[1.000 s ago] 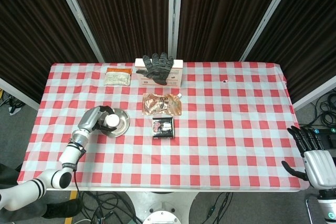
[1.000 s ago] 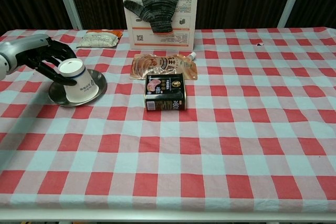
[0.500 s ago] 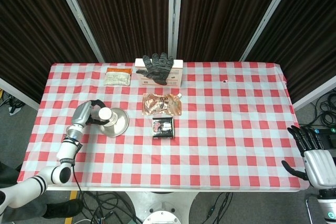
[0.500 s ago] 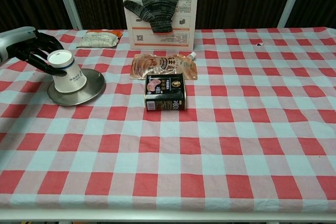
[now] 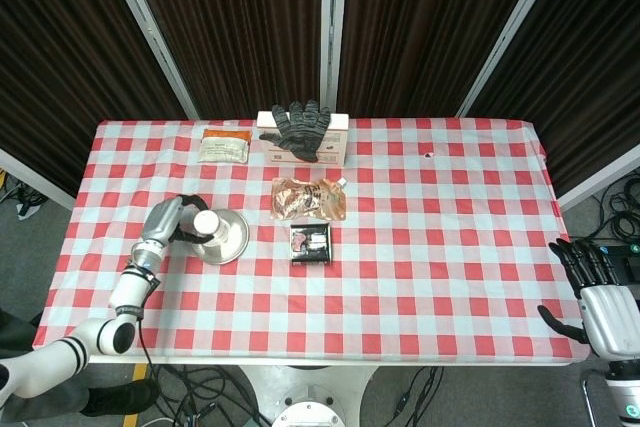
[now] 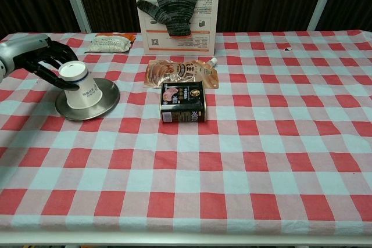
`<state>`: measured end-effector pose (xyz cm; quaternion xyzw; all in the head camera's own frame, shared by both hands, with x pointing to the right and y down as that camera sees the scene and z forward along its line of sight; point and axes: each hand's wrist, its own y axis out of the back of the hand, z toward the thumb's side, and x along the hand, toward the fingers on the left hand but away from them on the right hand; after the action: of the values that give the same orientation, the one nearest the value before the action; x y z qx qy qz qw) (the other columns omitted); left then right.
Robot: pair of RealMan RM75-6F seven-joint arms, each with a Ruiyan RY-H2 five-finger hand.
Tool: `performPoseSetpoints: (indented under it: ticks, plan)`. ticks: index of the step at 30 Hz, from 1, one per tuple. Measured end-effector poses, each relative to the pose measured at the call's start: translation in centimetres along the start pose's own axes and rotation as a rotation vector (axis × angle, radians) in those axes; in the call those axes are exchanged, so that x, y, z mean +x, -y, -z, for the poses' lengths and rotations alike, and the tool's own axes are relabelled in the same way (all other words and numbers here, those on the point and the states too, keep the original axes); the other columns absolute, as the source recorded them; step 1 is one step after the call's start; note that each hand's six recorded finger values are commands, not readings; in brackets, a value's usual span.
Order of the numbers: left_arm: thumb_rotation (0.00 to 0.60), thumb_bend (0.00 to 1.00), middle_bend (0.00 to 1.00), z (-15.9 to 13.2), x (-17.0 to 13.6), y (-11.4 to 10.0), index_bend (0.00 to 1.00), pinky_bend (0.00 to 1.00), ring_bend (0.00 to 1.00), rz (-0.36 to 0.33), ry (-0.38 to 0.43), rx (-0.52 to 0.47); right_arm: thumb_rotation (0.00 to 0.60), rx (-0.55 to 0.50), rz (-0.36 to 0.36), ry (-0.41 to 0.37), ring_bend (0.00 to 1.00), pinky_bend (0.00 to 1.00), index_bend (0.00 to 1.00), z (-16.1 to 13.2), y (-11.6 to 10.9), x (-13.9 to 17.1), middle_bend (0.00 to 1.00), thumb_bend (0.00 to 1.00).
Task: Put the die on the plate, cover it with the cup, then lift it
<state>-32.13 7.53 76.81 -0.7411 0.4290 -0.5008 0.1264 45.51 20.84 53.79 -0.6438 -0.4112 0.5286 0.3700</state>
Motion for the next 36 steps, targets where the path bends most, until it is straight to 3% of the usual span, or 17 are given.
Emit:
performPoseSetpoints:
  ticks: [3,7,11,18,26,30,36]
  plan:
    - [0.6,0.13,0.39,0.6,0.3,-0.9,0.54,0.23,0.26,-0.035,-0.026,-0.022,0.6,0.0,-0.002,0.001,0.0,0.0,0.08,0.0,0.1,0.1,0.07,0.14]
    - [0.6,0.13,0.39,-0.1,-0.1,-1.1,0.54,0.23,0.26,-0.028,-0.002,-0.084,0.6,0.0,-0.001,-0.002,0.0,0.0,0.08,0.0,0.0,0.0,0.07,0.14]
    - [0.6,0.13,0.39,-0.6,0.2,-3.0,0.54,0.22,0.26,-0.078,0.017,-0.144,0.6,0.003,0.002,-0.008,0.0,0.0,0.08,-0.1,-0.1,0.0,0.07,0.14]
    - [0.6,0.13,0.35,1.1,2.2,-5.5,0.52,0.21,0.21,-0.157,-0.052,-0.116,0.6,-0.002,-0.001,0.001,0.0,0.0,0.08,0.1,0.0,0.2,0.07,0.14]
    - [0.6,0.13,0.27,3.1,4.0,-4.8,0.34,0.18,0.15,-0.153,-0.16,-0.046,0.6,-0.002,-0.003,-0.001,0.0,0.0,0.08,0.1,0.0,0.1,0.07,0.14]
    - [0.6,0.13,0.17,3.1,4.0,-4.6,0.22,0.16,0.09,-0.159,-0.157,-0.026,0.6,-0.004,-0.002,-0.001,0.0,0.0,0.08,0.1,0.0,0.1,0.07,0.14]
    - [0.6,0.13,0.15,2.9,2.6,-6.1,0.19,0.14,0.09,-0.221,-0.107,-0.012,0.6,-0.002,0.005,0.009,0.0,0.0,0.08,0.5,-0.2,0.3,0.07,0.14]
